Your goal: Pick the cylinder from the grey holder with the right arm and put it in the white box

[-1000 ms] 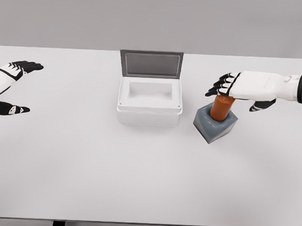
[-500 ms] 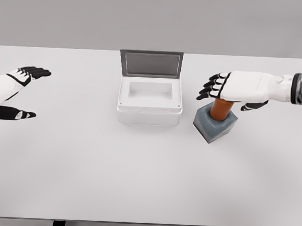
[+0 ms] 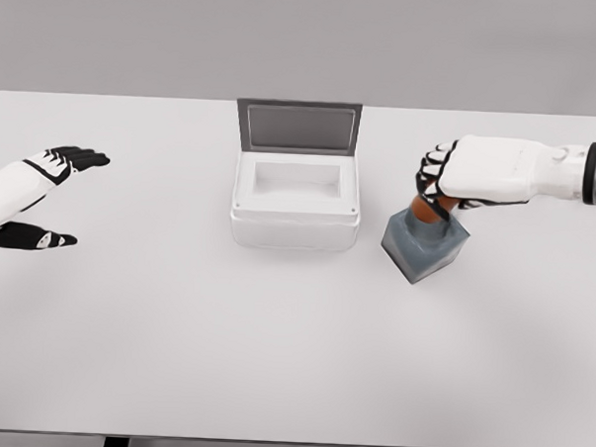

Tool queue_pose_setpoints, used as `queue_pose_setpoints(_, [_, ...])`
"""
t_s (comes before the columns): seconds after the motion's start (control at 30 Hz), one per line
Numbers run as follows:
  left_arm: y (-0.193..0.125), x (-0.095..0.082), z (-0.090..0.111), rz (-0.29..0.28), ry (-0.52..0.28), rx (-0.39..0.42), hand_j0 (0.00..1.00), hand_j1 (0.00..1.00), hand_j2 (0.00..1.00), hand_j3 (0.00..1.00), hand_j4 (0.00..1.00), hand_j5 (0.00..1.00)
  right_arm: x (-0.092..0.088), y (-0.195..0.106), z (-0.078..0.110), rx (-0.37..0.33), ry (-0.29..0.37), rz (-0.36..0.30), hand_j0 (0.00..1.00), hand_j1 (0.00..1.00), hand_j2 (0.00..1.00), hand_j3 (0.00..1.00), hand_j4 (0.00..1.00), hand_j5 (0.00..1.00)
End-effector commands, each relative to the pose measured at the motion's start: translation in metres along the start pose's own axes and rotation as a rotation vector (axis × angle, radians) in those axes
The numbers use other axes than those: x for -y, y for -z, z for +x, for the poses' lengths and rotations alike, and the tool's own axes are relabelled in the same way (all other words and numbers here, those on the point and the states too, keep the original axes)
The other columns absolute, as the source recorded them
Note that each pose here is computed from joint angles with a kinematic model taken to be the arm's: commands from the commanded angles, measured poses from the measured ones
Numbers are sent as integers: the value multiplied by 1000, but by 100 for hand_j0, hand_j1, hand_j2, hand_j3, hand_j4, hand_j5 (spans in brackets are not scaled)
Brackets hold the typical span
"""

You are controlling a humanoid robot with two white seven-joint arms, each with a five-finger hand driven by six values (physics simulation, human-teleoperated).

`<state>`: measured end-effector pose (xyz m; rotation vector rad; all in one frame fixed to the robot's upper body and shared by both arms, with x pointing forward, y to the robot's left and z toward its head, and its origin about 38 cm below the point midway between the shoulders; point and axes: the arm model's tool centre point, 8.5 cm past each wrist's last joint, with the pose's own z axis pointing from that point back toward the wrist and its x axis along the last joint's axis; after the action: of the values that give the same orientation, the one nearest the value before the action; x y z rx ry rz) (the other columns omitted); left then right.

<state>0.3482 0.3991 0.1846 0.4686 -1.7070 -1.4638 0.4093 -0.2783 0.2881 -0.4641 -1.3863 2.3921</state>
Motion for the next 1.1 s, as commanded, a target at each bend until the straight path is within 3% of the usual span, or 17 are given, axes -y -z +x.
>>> queue_pose_setpoints(0.0, [0,-1,0,5,-5,0,100,100,100,100,100,100,9,-10,-6,-30,-5,-28,11,11,11,11,11,11])
queue_pose_setpoints(0.07, [0,-1,0,5,-5,0,100,100,100,100,100,100,12,-6,-7,-25,-5,-39,11,11,11,11,11,11])
queue_pose_setpoints(0.23, [-1,0,0,3,-7,-2,100,100,100,100,100,100,39,25,-16,2,-1,-118,11,11,11,11,11,11])
queue_pose_setpoints(0.4, [-1,1,-1,3,-7,-3,100,100,100,100,100,100,52,51,-18,36,-2,-123,10,10,10,10,10,10])
queue_pose_setpoints(0.73, [-1,0,0,4,-7,-2,100,100,100,100,100,100,54,104,-12,106,34,-95,9,9,9,9,9,9])
queue_pose_setpoints(1.07, [-1,1,-1,3,-7,-3,100,100,100,100,100,100,55,109,-17,89,22,-77,9,9,9,9,9,9])
